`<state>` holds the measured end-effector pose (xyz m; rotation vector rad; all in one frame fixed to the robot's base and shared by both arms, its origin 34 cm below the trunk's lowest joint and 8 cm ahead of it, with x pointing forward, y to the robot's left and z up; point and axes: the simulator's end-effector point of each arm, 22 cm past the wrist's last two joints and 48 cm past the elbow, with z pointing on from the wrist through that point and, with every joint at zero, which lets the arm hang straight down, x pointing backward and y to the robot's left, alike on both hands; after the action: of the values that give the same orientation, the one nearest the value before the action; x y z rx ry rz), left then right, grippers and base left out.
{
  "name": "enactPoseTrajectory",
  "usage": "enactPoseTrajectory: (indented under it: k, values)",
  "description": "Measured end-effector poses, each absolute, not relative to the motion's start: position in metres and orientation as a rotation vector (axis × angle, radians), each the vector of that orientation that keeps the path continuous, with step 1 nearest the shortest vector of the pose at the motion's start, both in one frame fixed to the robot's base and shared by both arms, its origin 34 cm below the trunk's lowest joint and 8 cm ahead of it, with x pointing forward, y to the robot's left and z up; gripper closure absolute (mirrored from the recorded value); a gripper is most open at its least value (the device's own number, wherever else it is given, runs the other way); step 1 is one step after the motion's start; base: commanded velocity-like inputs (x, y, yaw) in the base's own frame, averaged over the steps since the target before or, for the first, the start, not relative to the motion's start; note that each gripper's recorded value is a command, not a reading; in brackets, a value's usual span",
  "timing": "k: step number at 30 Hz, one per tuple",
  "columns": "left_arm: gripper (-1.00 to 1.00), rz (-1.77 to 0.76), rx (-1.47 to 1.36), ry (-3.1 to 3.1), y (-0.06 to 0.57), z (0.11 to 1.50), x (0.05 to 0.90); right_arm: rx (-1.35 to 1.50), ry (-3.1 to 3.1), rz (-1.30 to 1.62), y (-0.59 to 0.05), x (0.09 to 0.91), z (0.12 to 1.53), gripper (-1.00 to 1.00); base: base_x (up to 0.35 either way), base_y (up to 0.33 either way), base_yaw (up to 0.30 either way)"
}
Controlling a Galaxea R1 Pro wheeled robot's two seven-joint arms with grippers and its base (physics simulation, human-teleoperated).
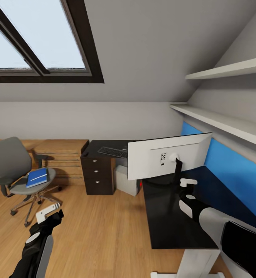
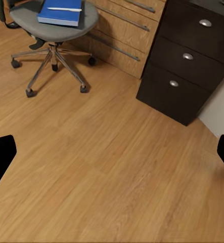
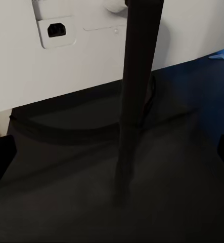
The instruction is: In the bedroom, organize the workspace by keeping the computer under the desk, ensuring the monitor is on the desk, placing the keyboard on the desk next to the monitor, placing the mouse on the desk next to the keyboard, moving the folder from the swivel chair onto the desk next to the mouse, stacking the notebook on top of the folder with the pen on top of the notebook, and positioning the swivel chair next to the desk.
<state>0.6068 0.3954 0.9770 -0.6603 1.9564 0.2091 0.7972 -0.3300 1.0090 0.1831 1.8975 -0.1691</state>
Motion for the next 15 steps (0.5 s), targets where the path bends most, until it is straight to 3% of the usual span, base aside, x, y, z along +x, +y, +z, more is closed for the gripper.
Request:
enactPoseTrajectory:
  k: [15]
  values:
    - [-1.00,0.210,-0.657,1.923,0.399,0.993,0.609,0.184,1.813,-0.154,-0.322,0.802,1.025,-1.00,0.179,-0.171,0.000]
